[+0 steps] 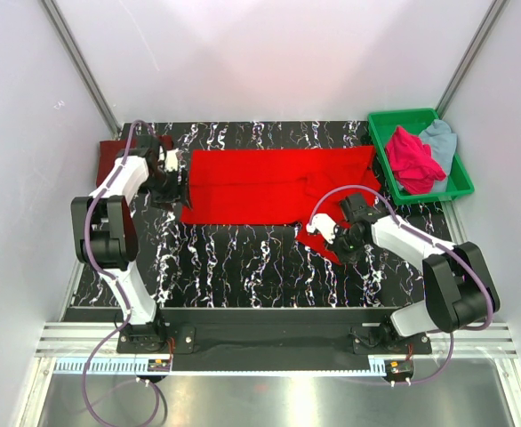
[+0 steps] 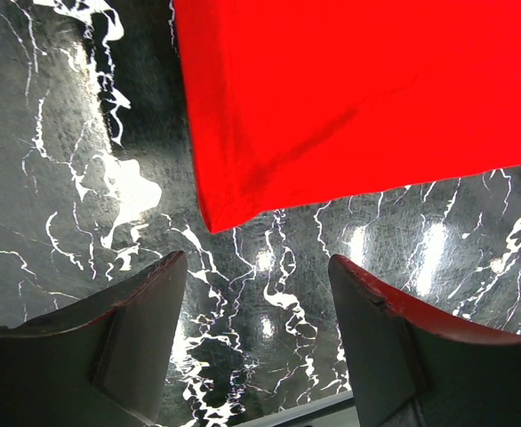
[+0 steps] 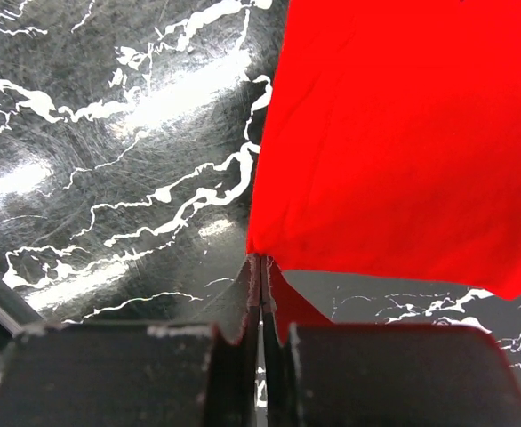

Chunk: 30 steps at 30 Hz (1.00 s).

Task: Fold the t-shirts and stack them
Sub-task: Fold the tshirt

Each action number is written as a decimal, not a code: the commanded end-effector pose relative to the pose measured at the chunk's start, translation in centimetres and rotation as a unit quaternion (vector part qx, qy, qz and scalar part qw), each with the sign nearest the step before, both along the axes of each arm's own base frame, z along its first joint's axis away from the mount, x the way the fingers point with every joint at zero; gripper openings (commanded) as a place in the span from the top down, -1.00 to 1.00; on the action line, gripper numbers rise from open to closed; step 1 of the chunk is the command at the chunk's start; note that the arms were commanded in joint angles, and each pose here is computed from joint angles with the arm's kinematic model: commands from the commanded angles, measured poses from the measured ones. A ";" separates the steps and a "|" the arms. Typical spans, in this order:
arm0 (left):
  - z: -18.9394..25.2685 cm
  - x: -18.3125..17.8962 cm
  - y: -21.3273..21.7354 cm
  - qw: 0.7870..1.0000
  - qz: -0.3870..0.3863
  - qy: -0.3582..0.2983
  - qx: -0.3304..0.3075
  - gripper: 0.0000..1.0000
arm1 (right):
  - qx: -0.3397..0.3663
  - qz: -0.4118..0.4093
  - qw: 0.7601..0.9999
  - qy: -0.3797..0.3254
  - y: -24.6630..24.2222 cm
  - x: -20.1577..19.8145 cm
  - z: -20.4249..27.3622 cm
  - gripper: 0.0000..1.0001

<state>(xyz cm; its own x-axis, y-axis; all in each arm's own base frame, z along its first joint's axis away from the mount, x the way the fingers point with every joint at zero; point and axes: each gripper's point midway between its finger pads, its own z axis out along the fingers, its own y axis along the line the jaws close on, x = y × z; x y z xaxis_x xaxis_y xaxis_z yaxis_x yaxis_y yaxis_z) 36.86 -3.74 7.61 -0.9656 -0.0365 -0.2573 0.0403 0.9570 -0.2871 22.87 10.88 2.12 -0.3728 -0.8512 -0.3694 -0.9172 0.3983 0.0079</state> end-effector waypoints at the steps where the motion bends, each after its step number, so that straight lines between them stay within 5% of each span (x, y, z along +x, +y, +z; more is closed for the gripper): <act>1: 1.3 1.3 0.7 1.000 0.003 -0.028 0.009 -0.40 | 0.002 0.004 0.999 -0.043 0.5 1.8 1.9 1.00; 8: 0.5 1.0 1.2 1.000 0.016 -0.018 -0.003 -0.35 | 0.017 -0.018 0.994 -0.105 1.2 4.9 6.6 1.00; 23: -2.9 1.2 0.6 0.998 0.013 0.038 -0.044 -0.17 | 0.012 -0.028 0.993 -0.117 1.2 6.1 7.1 1.00; 26: -3.1 1.7 0.5 0.998 0.010 0.039 -0.048 -0.04 | 0.008 -0.031 0.992 -0.126 1.0 6.5 7.4 1.00; 30: -2.9 1.8 0.1 0.997 0.003 0.039 -0.062 0.53 | 0.004 -0.037 0.991 -0.132 0.9 6.9 7.4 1.00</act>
